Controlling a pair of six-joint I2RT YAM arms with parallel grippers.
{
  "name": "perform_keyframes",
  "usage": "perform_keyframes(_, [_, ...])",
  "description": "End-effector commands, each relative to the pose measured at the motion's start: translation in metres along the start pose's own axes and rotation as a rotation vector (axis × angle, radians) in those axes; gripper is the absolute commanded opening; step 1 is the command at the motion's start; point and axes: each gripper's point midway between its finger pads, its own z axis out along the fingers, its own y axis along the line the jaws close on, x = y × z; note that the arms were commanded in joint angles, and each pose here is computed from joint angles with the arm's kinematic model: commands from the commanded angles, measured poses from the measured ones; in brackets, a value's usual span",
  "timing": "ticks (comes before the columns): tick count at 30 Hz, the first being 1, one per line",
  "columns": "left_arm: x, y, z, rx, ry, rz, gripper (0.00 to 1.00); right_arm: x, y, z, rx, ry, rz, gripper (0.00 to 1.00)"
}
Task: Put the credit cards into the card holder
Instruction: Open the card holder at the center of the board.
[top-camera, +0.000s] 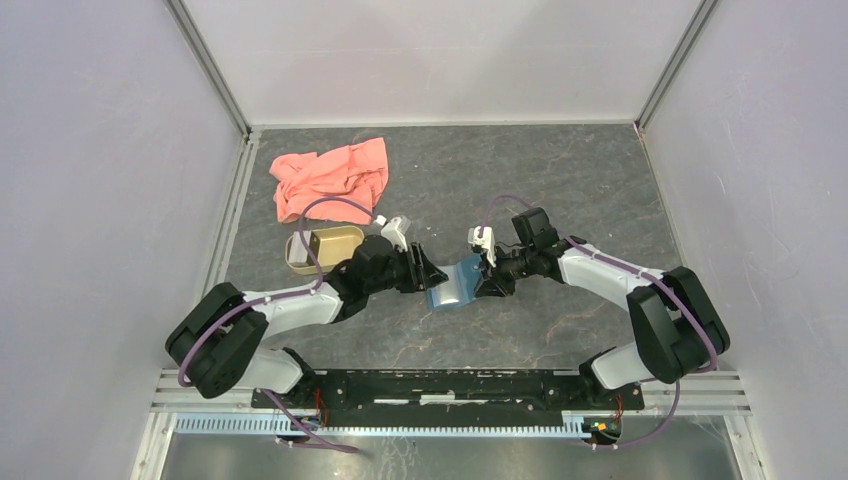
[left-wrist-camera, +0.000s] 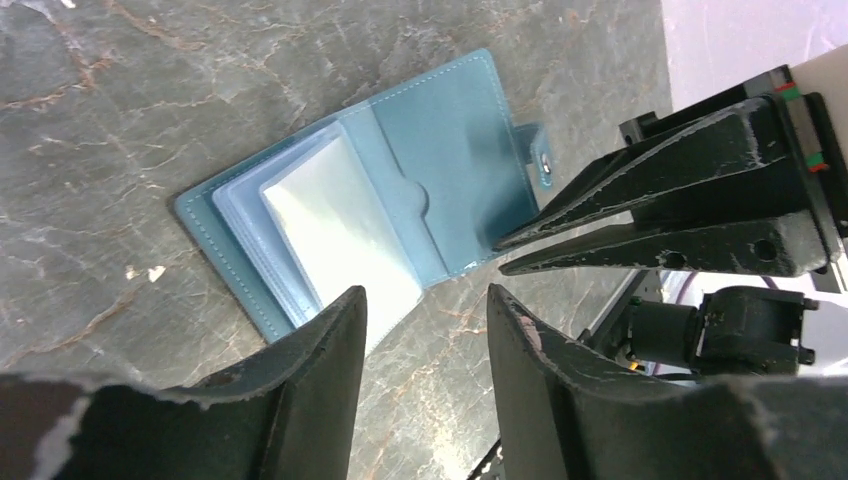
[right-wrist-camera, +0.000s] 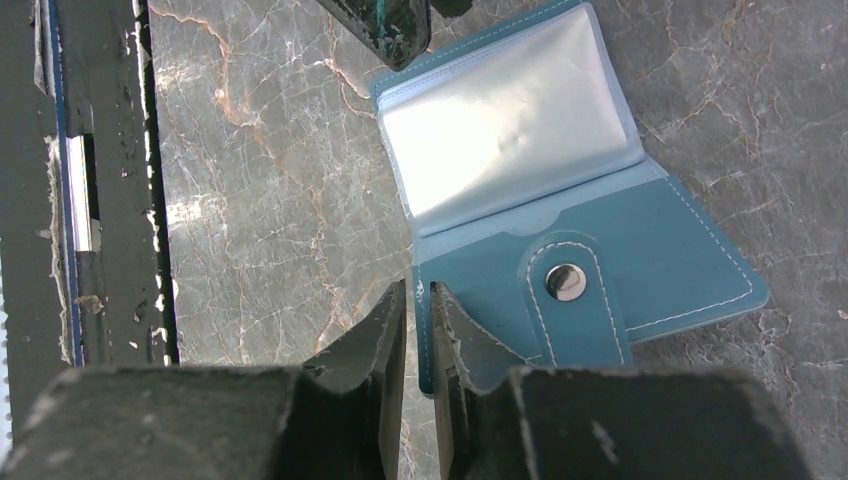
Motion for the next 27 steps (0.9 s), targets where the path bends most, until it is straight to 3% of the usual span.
perform_keyframes(1, [-0.005, 0.011, -0.001, -0.052, -0.035, 0.043, 0.56, -0.005, 0.000, 0.002, -0.013, -0.019, -0.013, 0.20])
perform_keyframes(6, [-0.005, 0.022, 0.007, -0.095, -0.028, 0.055, 0.66, -0.004, 0.000, 0.002, -0.013, -0.017, -0.013, 0.20])
perform_keyframes(27, [-0.014, 0.030, 0.032, -0.134, -0.014, 0.105, 0.65, -0.003, 0.000, 0.002, -0.014, -0.010, -0.011, 0.20])
